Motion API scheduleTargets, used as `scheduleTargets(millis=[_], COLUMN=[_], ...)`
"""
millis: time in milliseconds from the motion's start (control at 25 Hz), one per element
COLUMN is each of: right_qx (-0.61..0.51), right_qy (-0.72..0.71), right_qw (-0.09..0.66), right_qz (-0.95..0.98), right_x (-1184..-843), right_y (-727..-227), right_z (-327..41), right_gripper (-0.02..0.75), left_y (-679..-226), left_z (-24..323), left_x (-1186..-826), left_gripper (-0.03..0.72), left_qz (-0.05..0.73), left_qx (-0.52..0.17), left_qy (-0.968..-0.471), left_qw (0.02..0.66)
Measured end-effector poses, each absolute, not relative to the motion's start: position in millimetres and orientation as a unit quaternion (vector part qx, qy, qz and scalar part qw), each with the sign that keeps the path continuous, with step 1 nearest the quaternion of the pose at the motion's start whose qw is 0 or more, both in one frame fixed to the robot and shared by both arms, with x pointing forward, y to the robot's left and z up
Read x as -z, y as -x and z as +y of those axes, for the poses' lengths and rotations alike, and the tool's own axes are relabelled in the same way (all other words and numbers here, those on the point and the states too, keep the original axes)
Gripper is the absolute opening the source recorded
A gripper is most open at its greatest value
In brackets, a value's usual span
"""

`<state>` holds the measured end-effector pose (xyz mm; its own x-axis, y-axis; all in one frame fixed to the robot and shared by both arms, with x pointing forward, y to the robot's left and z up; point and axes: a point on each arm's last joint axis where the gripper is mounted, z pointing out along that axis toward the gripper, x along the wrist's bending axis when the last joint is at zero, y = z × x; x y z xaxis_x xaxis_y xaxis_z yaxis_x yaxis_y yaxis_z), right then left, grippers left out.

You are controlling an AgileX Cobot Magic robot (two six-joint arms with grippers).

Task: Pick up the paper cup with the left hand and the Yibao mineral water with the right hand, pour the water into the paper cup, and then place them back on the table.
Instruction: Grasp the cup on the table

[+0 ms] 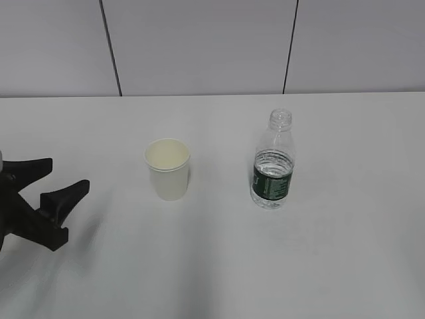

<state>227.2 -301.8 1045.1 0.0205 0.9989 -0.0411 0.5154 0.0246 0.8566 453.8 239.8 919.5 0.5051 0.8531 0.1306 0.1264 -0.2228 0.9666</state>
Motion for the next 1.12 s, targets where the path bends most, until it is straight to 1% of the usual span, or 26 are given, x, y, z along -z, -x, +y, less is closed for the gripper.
scheduleTargets(millis=[160, 280, 520, 720, 800, 920, 1120], right_qx=[-0.332, -0.332, -0.332, -0.332, -0.332, -0.332, -0.332], right_qy=[-0.614, -0.614, -0.614, -0.614, -0.614, -0.614, -0.614], right_qw=[0.364, 0.364, 0.364, 0.364, 0.364, 0.364, 0.364], right_qz=[0.616, 0.616, 0.616, 0.616, 0.616, 0.616, 0.616], right_x=[-1045.1, -1045.1, -1045.1, -1045.1, -1045.1, -1045.1, -1045.1], right_y=[-227.2, -227.2, -227.2, -227.2, -227.2, -227.2, -227.2], right_z=[-301.8, -301.8, -301.8, -301.8, -301.8, -301.8, -301.8], right_gripper=[0.568, 0.568, 0.568, 0.568, 0.568, 0.568, 0.568], left_y=[-455.7, -455.9, -461.0, -472.3, -475.9, -484.1, -495.4], left_z=[243.3, 248.3, 255.6, 254.6, 254.1, 254.4, 253.8], left_x=[-911.3, -903.7, -890.4, -890.6, -891.3, -888.8, -884.0], left_gripper=[0.441, 0.431, 0.43, 0.442, 0.445, 0.476, 0.581], left_qz=[0.344, 0.341, 0.324, 0.304, 0.31, 0.333, 0.339], left_qx=[-0.339, -0.321, -0.281, -0.267, -0.258, -0.24, -0.225], left_qy=[-0.711, -0.723, -0.746, -0.75, -0.746, -0.735, -0.732], left_qw=[0.512, 0.508, 0.509, 0.523, 0.53, 0.539, 0.546])
